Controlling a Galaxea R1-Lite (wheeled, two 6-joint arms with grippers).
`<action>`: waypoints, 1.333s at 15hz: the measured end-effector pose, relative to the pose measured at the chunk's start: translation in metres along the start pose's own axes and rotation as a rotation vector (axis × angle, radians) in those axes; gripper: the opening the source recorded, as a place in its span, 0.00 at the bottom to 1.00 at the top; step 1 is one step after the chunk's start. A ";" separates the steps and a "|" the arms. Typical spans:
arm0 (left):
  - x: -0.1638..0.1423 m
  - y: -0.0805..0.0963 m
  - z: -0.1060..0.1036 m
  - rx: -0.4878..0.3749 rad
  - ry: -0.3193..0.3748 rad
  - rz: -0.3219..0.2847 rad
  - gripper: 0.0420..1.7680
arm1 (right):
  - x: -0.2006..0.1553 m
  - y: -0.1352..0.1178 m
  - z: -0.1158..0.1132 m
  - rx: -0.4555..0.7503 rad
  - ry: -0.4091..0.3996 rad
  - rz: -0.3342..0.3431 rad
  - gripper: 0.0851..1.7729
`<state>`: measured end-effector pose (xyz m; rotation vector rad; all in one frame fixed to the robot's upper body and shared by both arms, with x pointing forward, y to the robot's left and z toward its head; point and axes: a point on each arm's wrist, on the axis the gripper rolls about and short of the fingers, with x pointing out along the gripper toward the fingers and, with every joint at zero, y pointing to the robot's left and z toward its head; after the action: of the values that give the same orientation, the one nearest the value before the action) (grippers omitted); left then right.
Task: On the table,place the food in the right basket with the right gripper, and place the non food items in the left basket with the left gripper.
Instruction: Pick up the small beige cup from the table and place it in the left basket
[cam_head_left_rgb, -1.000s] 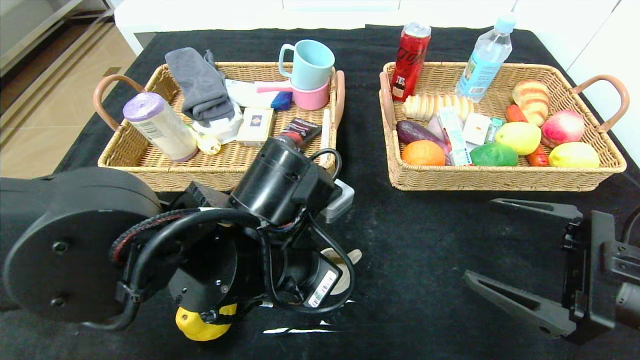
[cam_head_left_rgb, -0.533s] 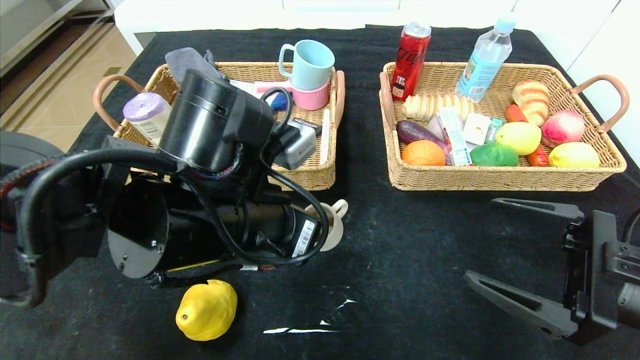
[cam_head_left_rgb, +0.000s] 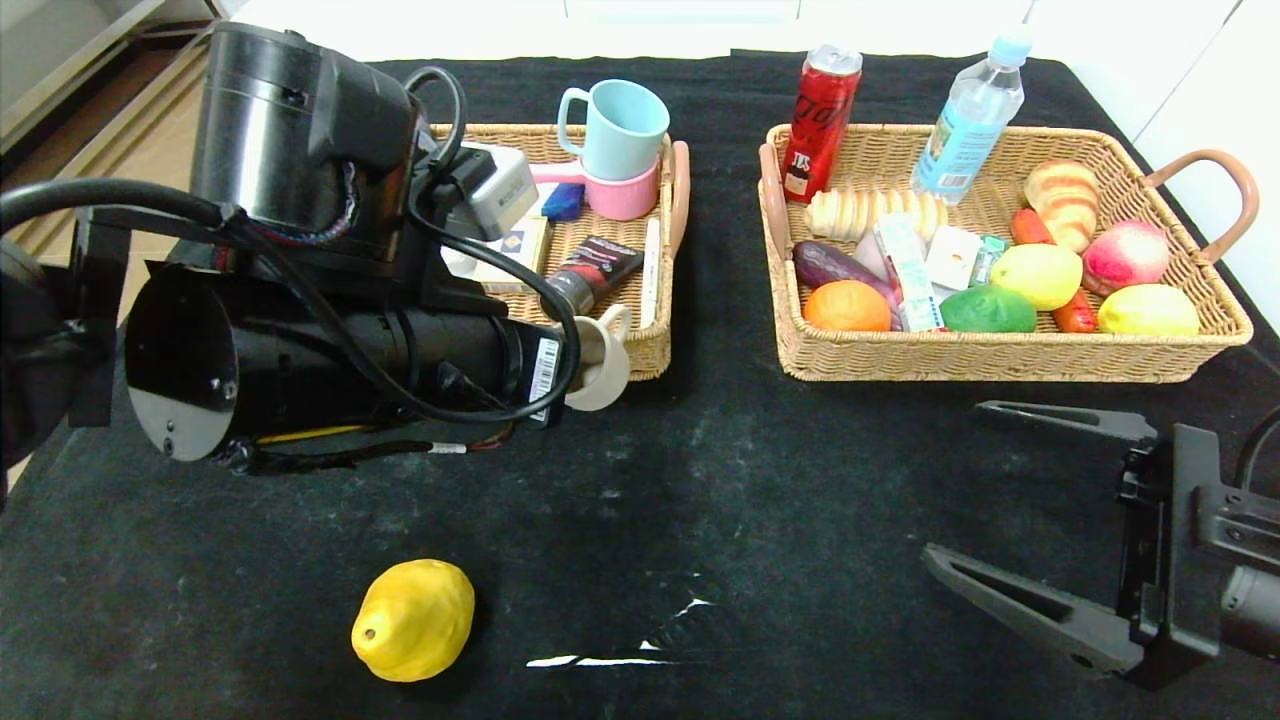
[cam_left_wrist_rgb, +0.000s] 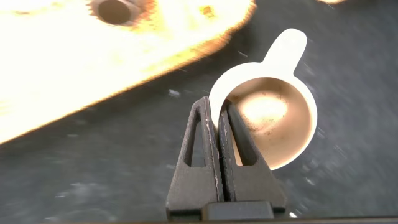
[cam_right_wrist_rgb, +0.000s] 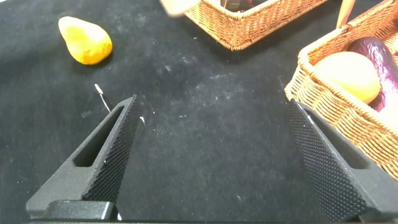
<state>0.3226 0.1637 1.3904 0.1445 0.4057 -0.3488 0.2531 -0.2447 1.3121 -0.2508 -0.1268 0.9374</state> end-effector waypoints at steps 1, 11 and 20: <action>0.001 0.007 0.003 -0.015 -0.019 0.020 0.05 | 0.000 0.000 0.000 0.000 0.000 0.000 0.96; 0.018 0.062 0.026 -0.110 -0.108 0.202 0.05 | 0.001 0.002 0.000 0.004 -0.002 0.012 0.96; 0.045 0.082 0.042 -0.131 -0.129 0.280 0.05 | 0.001 0.002 0.001 0.003 -0.004 0.010 0.96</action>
<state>0.4063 0.2177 1.4161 0.0489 0.2747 -0.0548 0.2519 -0.2426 1.3124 -0.2472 -0.1286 0.9476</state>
